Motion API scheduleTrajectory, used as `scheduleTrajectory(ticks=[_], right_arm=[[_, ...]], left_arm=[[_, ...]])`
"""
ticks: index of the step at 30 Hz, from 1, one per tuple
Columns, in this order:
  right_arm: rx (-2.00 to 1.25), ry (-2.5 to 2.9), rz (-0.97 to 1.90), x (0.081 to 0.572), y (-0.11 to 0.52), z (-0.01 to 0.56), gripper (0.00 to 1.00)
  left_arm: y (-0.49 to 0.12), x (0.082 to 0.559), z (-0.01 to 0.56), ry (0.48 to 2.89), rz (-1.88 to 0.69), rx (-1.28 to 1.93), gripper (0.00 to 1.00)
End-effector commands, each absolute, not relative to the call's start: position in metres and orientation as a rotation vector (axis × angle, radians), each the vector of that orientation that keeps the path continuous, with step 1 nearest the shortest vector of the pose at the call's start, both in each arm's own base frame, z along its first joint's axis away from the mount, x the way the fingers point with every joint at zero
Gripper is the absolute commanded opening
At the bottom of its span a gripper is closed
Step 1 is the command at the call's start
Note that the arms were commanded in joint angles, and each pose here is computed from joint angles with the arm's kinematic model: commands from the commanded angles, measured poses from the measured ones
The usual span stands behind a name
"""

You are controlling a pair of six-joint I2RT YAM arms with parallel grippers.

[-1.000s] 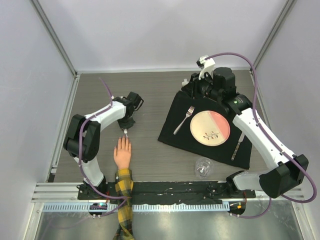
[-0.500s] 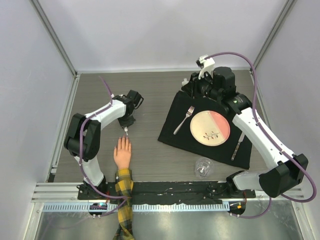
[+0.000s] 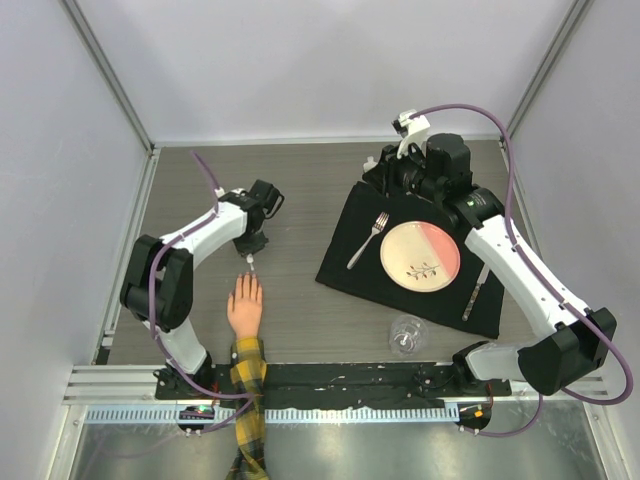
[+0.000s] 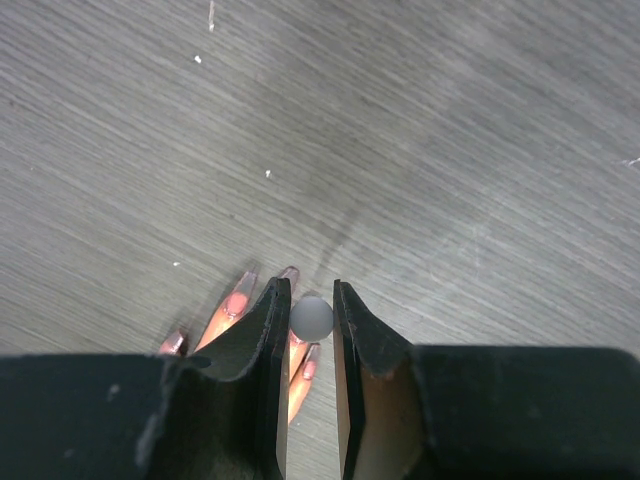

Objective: Paint the nails

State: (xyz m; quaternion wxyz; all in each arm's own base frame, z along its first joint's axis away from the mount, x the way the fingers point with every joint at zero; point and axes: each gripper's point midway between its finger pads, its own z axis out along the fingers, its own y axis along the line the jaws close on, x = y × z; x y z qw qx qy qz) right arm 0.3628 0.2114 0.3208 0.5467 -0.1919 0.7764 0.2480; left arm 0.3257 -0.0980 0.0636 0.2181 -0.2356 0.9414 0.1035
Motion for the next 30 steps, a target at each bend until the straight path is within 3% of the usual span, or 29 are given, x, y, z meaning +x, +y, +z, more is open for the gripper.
scheduleTrajectory(ticks=[1,30], right_arm=[[-0.442,1.725,0.617,0.36,0.213,0.358,0.0],[-0.446,1.736,0.6,0.365,0.213,0.353,0.0]], left_arm=[[-0.097,0.317,0.068,2.602,0.299,-0.651,0.0],[-0.104,0.324,0.052,2.629,0.291,-0.647,0.0]])
